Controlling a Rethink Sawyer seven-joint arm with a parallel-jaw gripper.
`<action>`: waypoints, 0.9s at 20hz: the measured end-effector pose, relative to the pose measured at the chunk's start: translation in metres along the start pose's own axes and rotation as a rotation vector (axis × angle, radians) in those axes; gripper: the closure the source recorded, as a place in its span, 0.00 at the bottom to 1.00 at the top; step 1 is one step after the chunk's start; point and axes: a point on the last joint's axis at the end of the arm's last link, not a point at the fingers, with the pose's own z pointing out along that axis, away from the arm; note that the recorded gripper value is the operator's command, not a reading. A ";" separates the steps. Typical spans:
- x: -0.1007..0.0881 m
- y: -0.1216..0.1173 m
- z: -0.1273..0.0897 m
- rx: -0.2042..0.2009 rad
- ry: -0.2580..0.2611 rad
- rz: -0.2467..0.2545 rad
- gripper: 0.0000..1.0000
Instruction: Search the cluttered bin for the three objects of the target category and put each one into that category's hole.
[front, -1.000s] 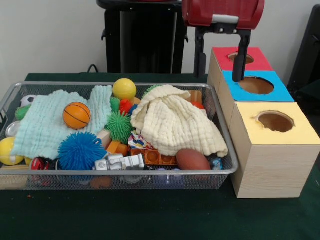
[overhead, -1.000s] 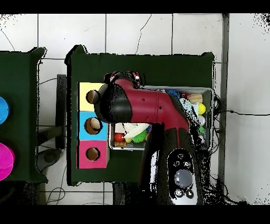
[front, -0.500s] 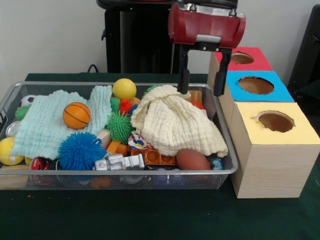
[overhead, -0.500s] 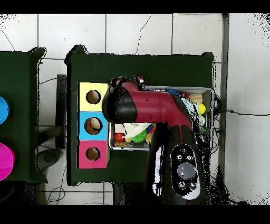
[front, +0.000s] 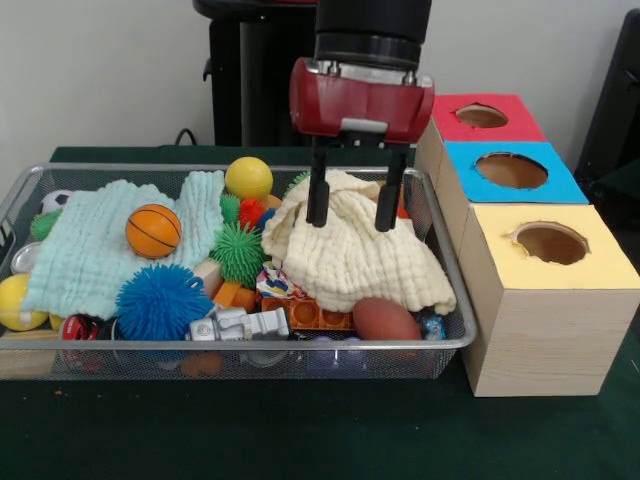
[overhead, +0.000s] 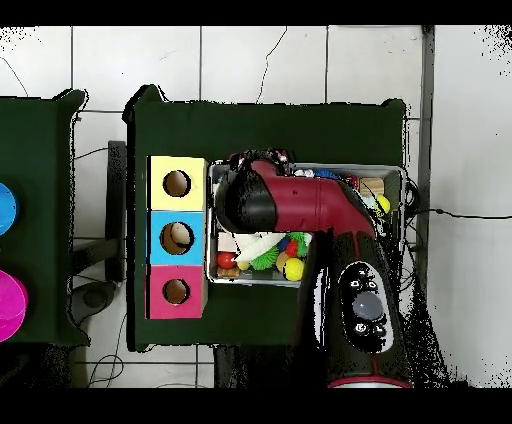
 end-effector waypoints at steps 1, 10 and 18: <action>0.004 -0.001 0.004 0.000 0.004 -0.001 0.00; 0.043 0.012 0.038 -0.033 0.075 -0.001 0.00; 0.081 0.035 0.048 -0.068 0.149 -0.015 0.00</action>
